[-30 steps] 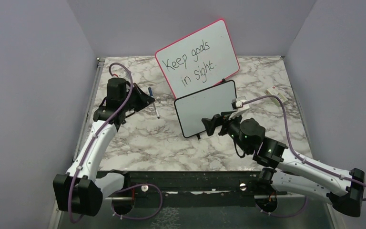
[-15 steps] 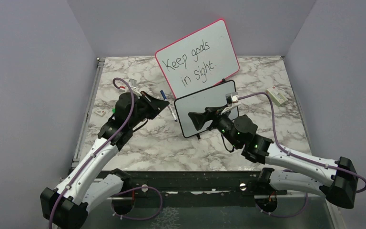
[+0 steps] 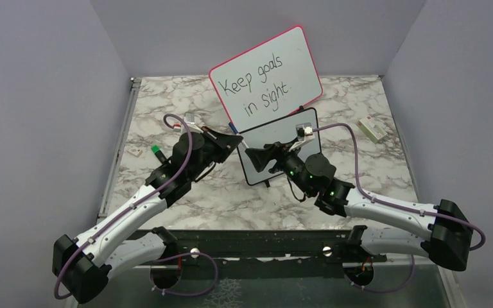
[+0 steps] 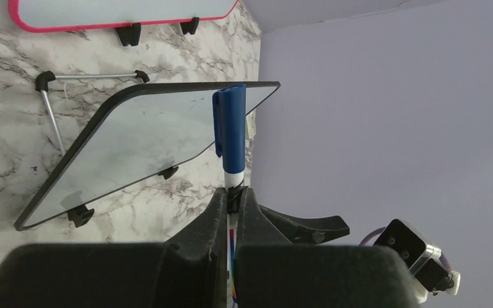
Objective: Write a sentence on the whiteboard
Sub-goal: Open the whiteboard marker at the center of the board.
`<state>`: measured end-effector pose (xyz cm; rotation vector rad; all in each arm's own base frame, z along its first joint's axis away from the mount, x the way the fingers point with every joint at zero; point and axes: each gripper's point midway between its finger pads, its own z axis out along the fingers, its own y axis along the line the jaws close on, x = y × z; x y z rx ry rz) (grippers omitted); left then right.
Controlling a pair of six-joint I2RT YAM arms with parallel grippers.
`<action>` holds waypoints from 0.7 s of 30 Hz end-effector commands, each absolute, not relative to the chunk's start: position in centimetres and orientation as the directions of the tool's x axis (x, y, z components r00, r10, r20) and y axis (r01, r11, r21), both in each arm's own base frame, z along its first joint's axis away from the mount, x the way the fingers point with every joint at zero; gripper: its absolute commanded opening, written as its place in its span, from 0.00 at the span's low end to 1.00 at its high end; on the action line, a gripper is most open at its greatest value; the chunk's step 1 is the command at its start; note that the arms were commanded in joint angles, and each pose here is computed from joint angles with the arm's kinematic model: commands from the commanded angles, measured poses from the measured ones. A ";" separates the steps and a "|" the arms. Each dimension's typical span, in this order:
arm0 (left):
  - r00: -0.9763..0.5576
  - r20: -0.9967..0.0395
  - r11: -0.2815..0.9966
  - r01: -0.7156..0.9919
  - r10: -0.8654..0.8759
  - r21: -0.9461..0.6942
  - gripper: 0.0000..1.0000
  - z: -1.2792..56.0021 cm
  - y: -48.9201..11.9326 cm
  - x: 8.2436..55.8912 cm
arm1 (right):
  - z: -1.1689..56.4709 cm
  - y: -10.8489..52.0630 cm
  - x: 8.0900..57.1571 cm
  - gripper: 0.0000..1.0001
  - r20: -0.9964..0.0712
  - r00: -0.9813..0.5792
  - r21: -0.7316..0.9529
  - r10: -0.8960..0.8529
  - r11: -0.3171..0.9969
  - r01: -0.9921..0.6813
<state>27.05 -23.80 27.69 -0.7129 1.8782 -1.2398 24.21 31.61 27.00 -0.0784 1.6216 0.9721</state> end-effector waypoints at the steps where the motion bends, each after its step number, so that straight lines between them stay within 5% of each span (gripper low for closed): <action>1: -0.502 -0.212 0.273 -0.049 -0.838 -0.961 0.00 29.6 -24.9 27.6 | 29.7 32.6 24.1 0.82 -0.788 -0.304 0.603 0.536 0.567 -0.562; 12: -0.490 -0.170 0.214 -0.036 -0.855 -0.976 0.00 31.0 -26.5 27.4 | 29.3 33.4 24.4 0.53 -0.770 -0.320 0.624 0.552 0.547 -0.559; 21: -0.495 -0.137 0.179 -0.037 -0.858 -0.983 0.00 31.3 -26.6 27.1 | 28.6 32.6 24.6 0.40 -0.763 -0.311 0.633 0.567 0.560 -0.534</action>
